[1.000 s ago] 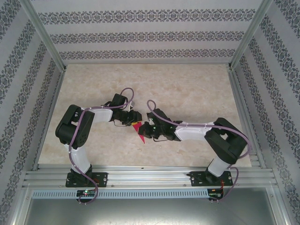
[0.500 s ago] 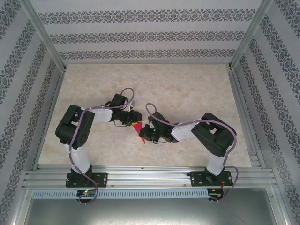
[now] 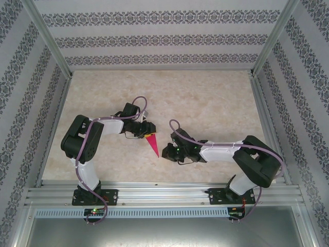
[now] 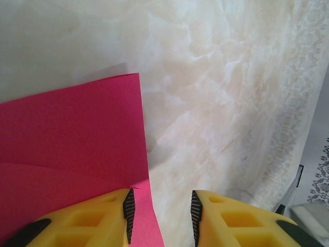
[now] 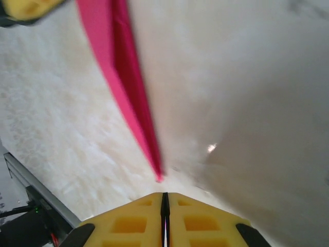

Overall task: Fold a paper plane with a square sheet of paper (pick it up from the middle)
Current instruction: Fold the wing for the fifth time at the center of the table.

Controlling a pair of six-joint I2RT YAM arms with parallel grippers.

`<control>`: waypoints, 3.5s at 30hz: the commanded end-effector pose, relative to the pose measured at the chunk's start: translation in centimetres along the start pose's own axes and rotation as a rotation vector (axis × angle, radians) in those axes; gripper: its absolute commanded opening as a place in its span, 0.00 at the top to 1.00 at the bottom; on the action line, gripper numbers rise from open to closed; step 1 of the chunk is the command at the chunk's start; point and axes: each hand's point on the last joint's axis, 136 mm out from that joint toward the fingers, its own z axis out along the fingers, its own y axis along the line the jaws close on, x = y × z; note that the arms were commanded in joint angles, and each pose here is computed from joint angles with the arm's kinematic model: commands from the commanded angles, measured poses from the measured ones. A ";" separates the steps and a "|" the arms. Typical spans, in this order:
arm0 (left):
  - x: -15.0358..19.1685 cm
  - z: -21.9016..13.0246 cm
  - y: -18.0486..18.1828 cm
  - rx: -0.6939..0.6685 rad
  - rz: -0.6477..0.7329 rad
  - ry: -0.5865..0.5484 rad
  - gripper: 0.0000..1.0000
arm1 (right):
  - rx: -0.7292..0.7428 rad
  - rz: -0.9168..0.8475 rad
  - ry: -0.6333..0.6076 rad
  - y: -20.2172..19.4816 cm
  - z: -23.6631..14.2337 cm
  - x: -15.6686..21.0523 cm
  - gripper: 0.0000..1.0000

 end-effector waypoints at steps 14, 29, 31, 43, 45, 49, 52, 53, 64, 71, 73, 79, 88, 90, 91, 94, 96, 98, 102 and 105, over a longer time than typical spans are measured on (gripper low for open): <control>2.0 0.7 3.3 -0.094 -0.063 0.041 0.60 | -0.001 0.001 0.028 1.8 5.9 -3.8 0.91; 2.9 -0.5 1.2 -0.061 -0.065 0.017 0.59 | 0.099 0.010 0.074 -2.7 5.4 0.7 0.91; 3.3 -0.5 0.9 -0.058 -0.058 0.029 0.59 | 0.094 0.015 0.066 -2.8 5.3 1.0 0.91; 3.6 -0.2 1.6 -0.080 -0.054 0.021 0.59 | 0.018 -0.054 -0.018 1.2 2.7 -0.8 0.88; 3.5 -0.2 1.5 -0.078 -0.056 0.016 0.59 | -0.006 -0.076 -0.035 2.6 2.1 -1.4 0.88; 3.5 -0.1 1.4 -0.075 -0.054 0.025 0.59 | -0.018 -0.089 -0.059 3.4 1.7 -1.8 0.87; 3.4 -0.1 1.3 -0.075 -0.053 0.026 0.59 | -0.045 -0.085 -0.062 4.0 2.0 -2.0 0.87; 3.4 -0.2 1.2 -0.076 -0.052 0.028 0.59 | -0.051 -0.088 -0.062 4.3 2.1 -2.1 0.87; 4.0 -0.6 1.9 -0.102 -0.053 0.026 0.60 | -0.027 -0.035 -0.053 2.8 2.9 -2.1 0.86; 4.9 0.2 3.4 -0.136 -0.073 0.066 0.60 | -0.062 -0.066 -0.085 5.0 1.3 -2.6 0.85; 4.9 0.1 3.3 -0.128 -0.069 0.053 0.60 | -0.065 -0.083 -0.087 5.5 0.8 -2.7 0.85; 4.9 0.2 3.6 -0.143 -0.072 0.064 0.60 | -0.014 -0.053 -0.161 3.6 -0.8 -3.0 0.86; 3.6 -0.1 3.0 -0.180 -0.039 0.057 0.60 | -0.045 -0.033 -0.182 3.2 -1.7 -3.2 0.87; 3.1 -0.3 2.5 -0.176 -0.028 0.054 0.60 | -0.073 -0.032 -0.167 3.8 -1.2 -3.0 0.87; 3.0 -0.4 2.4 -0.181 -0.023 0.049 0.60 | -0.084 -0.028 -0.157 4.0 -0.9 -2.9 0.88; 2.7 -0.7 2.1 -0.187 -0.023 0.039 0.60 | -0.142 -0.024 -0.114 5.4 0.6 -2.5 0.89; 2.7 -0.9 1.9 -0.177 -0.031 0.033 0.60 | -0.173 -0.028 -0.094 6.5 1.5 -2.4 0.89; 2.8 -0.8 1.7 -0.160 -0.035 0.031 0.59 | -0.174 -0.039 -0.079 7.1 2.4 -2.3 0.89; 2.9 -0.9 1.7 -0.160 -0.039 0.033 0.59 | -0.159 -0.039 -0.050 7.0 4.0 -2.2 0.89; 3.1 -0.9 1.7 -0.159 -0.036 0.039 0.59 | -0.137 -0.038 -0.041 6.6 4.9 -2.4 0.88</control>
